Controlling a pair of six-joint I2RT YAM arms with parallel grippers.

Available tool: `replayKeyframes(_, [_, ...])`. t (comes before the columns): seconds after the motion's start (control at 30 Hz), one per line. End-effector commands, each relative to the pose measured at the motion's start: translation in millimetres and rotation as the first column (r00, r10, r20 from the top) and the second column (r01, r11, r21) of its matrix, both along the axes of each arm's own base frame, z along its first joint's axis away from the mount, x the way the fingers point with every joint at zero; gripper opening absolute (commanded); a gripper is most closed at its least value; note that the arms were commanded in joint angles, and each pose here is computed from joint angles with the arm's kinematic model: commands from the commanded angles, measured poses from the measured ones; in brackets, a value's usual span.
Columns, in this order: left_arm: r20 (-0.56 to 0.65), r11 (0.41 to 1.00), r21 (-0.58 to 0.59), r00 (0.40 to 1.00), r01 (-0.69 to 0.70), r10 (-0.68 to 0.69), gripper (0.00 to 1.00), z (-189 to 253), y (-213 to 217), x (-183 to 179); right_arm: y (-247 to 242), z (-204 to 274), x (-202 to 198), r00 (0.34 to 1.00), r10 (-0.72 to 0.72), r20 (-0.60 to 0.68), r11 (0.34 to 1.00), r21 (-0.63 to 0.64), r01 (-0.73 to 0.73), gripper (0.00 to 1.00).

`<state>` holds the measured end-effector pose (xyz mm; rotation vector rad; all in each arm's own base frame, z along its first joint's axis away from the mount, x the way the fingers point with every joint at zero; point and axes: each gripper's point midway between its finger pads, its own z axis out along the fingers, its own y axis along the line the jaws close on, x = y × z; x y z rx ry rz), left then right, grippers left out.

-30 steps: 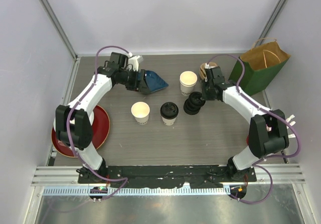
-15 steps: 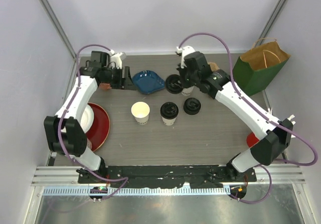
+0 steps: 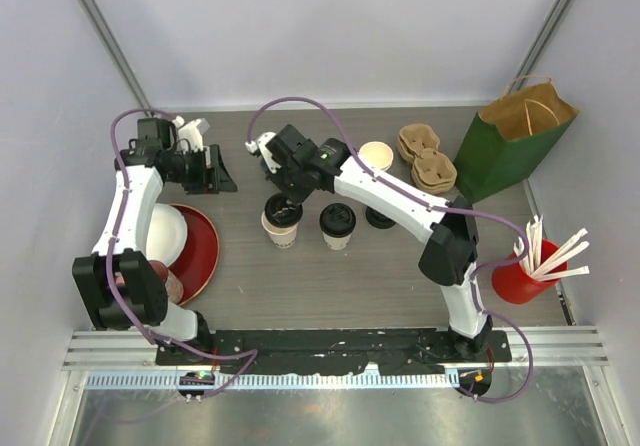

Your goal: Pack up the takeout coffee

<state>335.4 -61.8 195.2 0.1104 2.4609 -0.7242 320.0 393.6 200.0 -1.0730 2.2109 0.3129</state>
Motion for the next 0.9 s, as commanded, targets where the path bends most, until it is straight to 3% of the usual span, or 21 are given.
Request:
replayKeyframes(0.0, [0.028, 1.0, 0.012, 1.0, 0.014, -0.014, 0.64, 7, -1, -8, -5, 21, -12, 0.999, 0.035, 0.0, 0.999, -0.018, -0.035, 0.01])
replayKeyframes(0.87, [0.024, 1.0, -0.003, 0.999, 0.023, -0.023, 0.64, 0, -4, -7, 27, -27, -3, 0.996, 0.082, -0.032, 0.996, -0.029, -0.083, 0.01])
